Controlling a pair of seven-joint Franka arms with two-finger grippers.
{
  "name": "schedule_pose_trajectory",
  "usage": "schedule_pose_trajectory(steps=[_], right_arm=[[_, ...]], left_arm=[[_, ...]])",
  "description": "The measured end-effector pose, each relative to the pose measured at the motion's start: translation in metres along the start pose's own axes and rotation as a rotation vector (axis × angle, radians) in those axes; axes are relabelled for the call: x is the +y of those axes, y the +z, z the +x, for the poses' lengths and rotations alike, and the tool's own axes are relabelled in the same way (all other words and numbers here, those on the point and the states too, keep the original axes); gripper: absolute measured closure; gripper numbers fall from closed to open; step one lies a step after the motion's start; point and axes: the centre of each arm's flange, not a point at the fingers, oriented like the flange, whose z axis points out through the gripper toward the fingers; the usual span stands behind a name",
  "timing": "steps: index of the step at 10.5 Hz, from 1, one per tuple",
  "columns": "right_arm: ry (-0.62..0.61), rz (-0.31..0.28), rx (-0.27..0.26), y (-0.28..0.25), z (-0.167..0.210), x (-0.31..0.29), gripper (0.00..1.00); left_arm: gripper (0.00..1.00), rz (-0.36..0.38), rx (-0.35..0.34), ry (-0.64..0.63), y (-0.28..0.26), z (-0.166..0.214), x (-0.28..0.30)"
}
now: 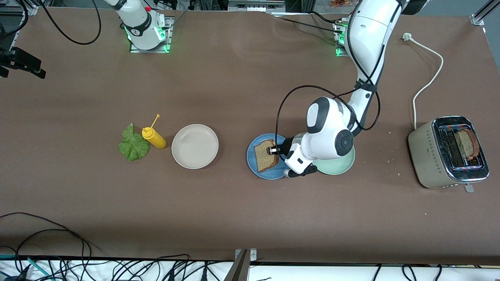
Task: Make sandwich in blue plate with both arms
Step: 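Lower the bread onto the blue plate and open the left gripper, then raise the left gripper away while the right gripper reaches the lettuce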
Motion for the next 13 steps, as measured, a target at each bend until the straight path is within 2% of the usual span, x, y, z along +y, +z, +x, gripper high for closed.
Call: schedule_pose_trajectory(steps=[4,5,7,10,12,13], right_arm=[[0.000,0.000,0.000,0.000,0.000,0.000,0.00],[0.000,0.000,0.000,0.000,0.000,0.000,0.00],[0.000,0.000,0.000,0.000,0.000,0.000,0.00],[0.000,0.000,0.000,0.000,0.000,0.000,0.00],[0.000,0.000,0.000,0.000,0.000,0.000,0.00],[-0.001,0.000,0.000,0.000,0.000,-0.001,0.00]], left_arm=[[0.10,0.012,0.036,-0.053,-0.024,0.026,-0.032],[0.00,0.024,0.046,-0.063,-0.032,0.033,-0.041],[0.00,0.091,0.083,-0.052,-0.044,0.044,-0.059],[0.00,0.095,0.128,-0.073,-0.085,0.060,-0.079],[0.00,0.090,0.216,-0.091,-0.174,0.069,-0.104],[0.00,0.088,0.252,-0.100,-0.230,0.061,-0.118]])
